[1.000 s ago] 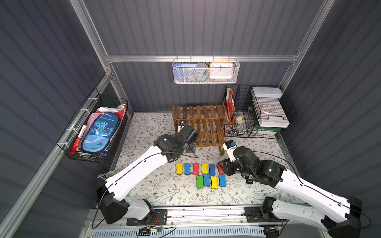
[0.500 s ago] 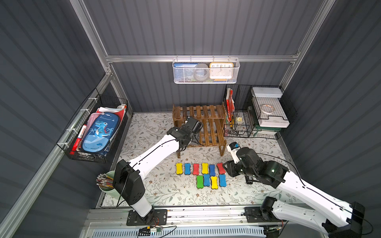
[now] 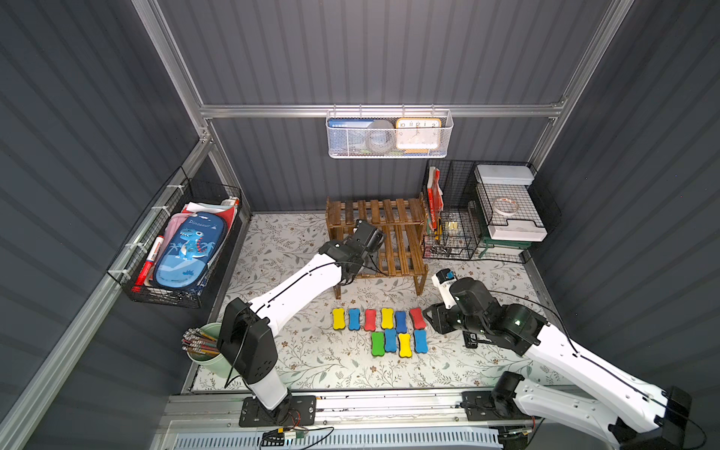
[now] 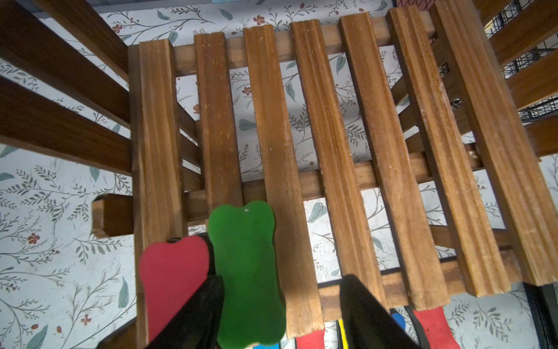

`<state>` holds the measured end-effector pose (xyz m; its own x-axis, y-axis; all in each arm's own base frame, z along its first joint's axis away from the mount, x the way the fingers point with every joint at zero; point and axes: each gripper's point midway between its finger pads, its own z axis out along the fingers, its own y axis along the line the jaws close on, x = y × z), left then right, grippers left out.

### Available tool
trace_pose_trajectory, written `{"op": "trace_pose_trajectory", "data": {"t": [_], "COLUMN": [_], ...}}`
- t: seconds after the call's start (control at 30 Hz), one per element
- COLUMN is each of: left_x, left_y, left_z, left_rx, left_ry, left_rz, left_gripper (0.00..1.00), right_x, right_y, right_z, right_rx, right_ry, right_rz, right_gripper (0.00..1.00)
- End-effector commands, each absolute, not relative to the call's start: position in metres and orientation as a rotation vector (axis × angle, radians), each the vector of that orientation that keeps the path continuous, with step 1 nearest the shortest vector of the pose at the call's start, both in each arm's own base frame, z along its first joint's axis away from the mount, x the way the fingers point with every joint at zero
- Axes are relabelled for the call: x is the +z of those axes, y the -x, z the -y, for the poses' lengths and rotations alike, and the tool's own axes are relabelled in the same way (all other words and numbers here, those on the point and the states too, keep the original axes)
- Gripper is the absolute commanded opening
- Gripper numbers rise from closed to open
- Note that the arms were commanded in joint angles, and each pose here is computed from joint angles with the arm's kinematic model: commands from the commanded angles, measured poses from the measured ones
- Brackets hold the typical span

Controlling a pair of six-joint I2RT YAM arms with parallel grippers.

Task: Remove the whiteboard erasers from the shelf
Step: Pick up the whiteboard eraser from the shelf.

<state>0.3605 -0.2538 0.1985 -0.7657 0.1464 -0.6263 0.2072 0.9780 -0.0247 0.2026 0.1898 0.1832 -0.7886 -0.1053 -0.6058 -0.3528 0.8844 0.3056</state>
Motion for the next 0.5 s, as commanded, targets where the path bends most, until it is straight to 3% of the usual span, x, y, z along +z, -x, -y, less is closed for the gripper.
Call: {"op": "trace_pose_trajectory", "data": {"t": [0.0, 0.47], "left_x": [0.2, 0.189], "left_y": [-0.365, -0.365], "left_z": [0.249, 0.241], "left_rx": [-0.096, -0.044], "left_ry": [-0.241, -0.233], "left_rz": [-2.443, -2.451], "left_gripper": [0.66, 0.64], "right_x": [0.179, 0.179], "right_y": [-0.199, -0.2], "right_z": [-0.186, -0.185], "right_rx": [0.54, 0.542], "right_ry": [0.341, 0.332], "right_rz": [-2.461, -2.464], "right_gripper": [0.4, 0.4]}}
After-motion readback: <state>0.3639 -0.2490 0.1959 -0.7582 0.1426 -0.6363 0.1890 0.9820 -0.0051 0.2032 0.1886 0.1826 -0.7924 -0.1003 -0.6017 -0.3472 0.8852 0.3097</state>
